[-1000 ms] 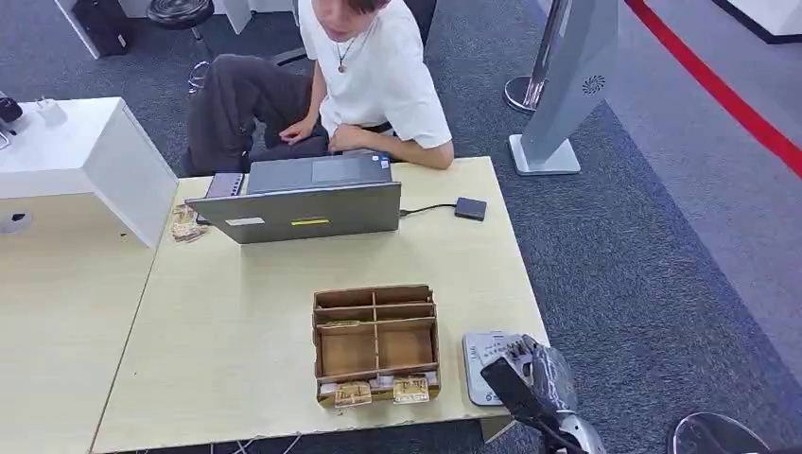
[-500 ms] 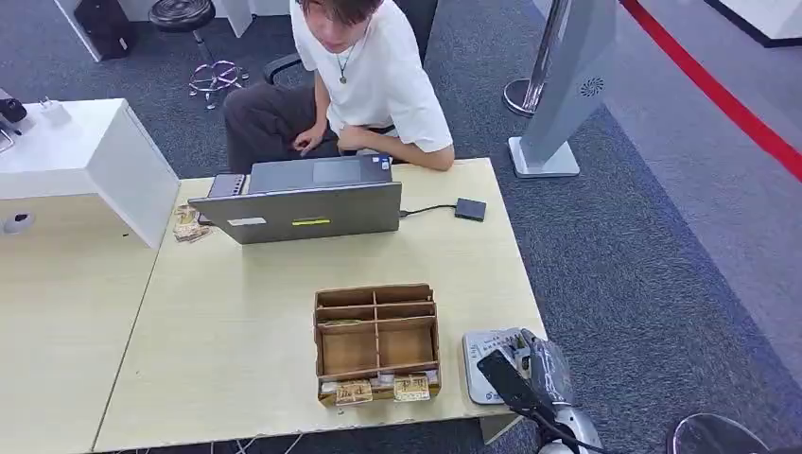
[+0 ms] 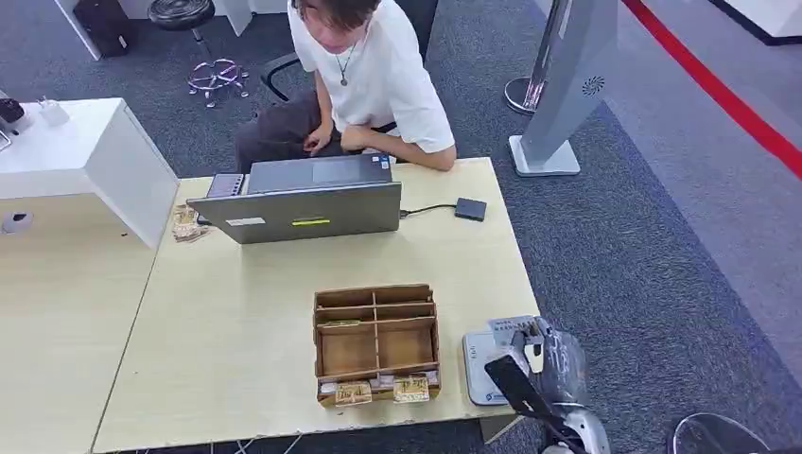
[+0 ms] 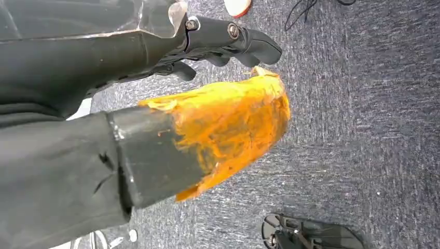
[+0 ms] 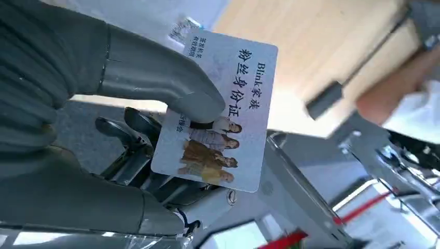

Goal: Pass the card to the sensor for recognition and then transmit it.

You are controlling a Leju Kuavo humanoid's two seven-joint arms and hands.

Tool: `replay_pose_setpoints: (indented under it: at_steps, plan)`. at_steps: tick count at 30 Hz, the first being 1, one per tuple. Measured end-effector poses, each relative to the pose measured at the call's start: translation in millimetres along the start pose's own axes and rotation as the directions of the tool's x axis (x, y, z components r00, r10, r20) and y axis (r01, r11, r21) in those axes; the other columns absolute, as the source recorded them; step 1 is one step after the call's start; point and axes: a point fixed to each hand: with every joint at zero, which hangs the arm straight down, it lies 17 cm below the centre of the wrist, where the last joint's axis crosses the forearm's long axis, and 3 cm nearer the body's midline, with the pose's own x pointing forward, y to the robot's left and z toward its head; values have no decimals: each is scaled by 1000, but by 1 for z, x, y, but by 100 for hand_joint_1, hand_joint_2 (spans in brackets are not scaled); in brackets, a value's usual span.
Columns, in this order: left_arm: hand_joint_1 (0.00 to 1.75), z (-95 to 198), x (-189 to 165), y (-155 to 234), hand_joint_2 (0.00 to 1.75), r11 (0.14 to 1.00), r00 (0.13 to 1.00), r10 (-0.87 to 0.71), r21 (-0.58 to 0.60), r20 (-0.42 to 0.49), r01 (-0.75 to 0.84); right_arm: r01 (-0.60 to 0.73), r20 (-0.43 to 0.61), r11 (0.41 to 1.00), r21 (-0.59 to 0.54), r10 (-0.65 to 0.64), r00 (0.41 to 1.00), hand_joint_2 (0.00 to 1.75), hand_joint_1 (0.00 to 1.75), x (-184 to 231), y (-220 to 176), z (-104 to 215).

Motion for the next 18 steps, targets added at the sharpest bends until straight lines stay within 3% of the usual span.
replay_pose_setpoints:
  at_steps: [4, 18]
  plan:
    - [0, 0, 0, 0, 0, 1000, 1000, 3, 0, -2, -3, -8, 74, 997, -80, 14, 997, 175, 175, 26, -23, -10]
    - [0, 0, 1, -1, 0, 1000, 1000, -13, -2, 4, 13, -78, 306, 982, -172, 129, 943, 175, 175, 106, -46, -28]
